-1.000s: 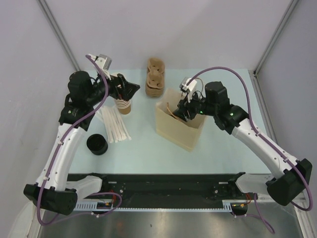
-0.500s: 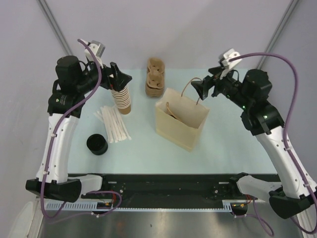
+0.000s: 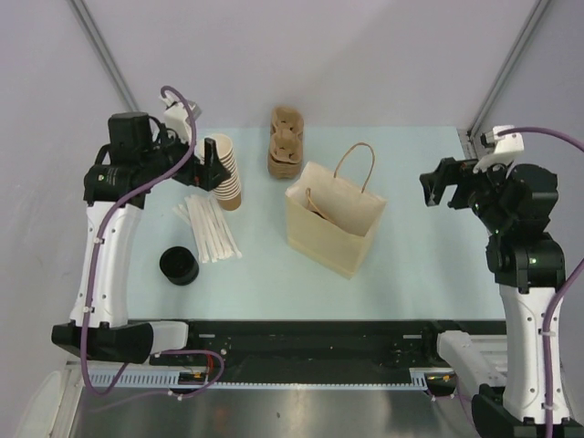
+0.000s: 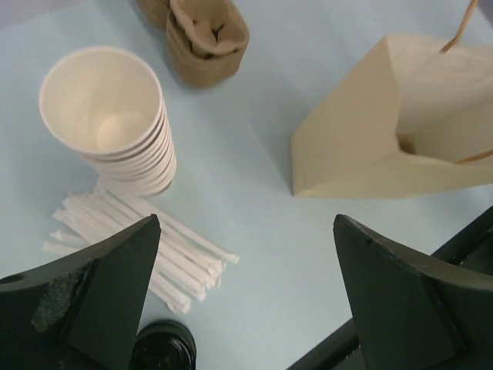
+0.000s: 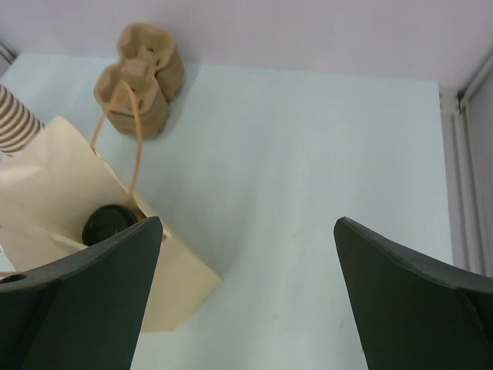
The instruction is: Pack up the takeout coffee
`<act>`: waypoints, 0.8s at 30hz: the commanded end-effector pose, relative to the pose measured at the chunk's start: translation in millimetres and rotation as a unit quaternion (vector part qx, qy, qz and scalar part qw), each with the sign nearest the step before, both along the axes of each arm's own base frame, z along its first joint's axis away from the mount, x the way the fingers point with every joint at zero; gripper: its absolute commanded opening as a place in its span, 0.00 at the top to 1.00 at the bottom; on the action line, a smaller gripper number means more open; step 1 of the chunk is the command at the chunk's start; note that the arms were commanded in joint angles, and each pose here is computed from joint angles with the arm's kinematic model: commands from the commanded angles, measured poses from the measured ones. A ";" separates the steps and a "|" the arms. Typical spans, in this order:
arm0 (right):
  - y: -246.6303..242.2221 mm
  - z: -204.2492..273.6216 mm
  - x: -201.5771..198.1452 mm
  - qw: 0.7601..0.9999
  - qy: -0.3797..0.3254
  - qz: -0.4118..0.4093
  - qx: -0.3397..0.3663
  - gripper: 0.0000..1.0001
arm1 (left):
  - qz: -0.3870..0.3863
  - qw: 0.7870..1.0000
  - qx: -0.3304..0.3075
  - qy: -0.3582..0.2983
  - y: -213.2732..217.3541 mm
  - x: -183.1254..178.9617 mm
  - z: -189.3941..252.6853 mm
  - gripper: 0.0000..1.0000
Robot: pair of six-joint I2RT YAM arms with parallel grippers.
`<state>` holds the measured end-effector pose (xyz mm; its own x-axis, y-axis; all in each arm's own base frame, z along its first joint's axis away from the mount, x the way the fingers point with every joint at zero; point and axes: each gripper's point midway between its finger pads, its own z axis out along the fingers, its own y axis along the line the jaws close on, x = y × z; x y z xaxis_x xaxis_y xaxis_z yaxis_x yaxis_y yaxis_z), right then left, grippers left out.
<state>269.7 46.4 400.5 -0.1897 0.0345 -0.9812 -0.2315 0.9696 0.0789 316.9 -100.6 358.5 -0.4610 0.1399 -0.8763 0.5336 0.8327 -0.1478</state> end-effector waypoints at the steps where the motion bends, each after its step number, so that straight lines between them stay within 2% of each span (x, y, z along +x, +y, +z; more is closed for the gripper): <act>1: -7.7 -54.7 -18.9 0.995 0.101 -0.010 0.023 0.00 | 0.028 0.994 0.064 0.087 25.5 -20.8 -57.4 0.00; 3: -6.7 -69.1 -26.8 0.992 0.121 -0.004 0.028 0.00 | 0.039 0.990 0.075 0.116 34.9 -28.6 -84.1 0.00; 8: -6.1 -120.1 -42.1 0.982 0.189 0.005 0.022 0.00 | 0.057 0.988 0.084 0.120 45.5 -47.1 -117.6 0.01; 13: -9.8 -129.8 -38.1 0.982 0.191 0.005 0.006 0.01 | 0.077 0.986 0.087 0.121 50.3 -57.8 -145.1 0.00; 17: -14.3 -138.1 -44.9 0.982 0.190 0.000 -0.012 0.00 | 0.093 0.981 0.078 0.150 50.7 -64.0 -166.5 0.00; 24: -13.1 -132.6 -48.7 0.984 0.177 0.002 -0.014 0.00 | 0.110 0.982 0.068 0.135 51.7 -64.2 -160.4 0.01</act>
<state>221.0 35.6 262.1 -0.5464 0.0270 -0.8371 -0.1913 0.9690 0.1561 243.5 -50.4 180.0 -0.7612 0.1538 -0.6301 0.3160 0.9363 -0.1531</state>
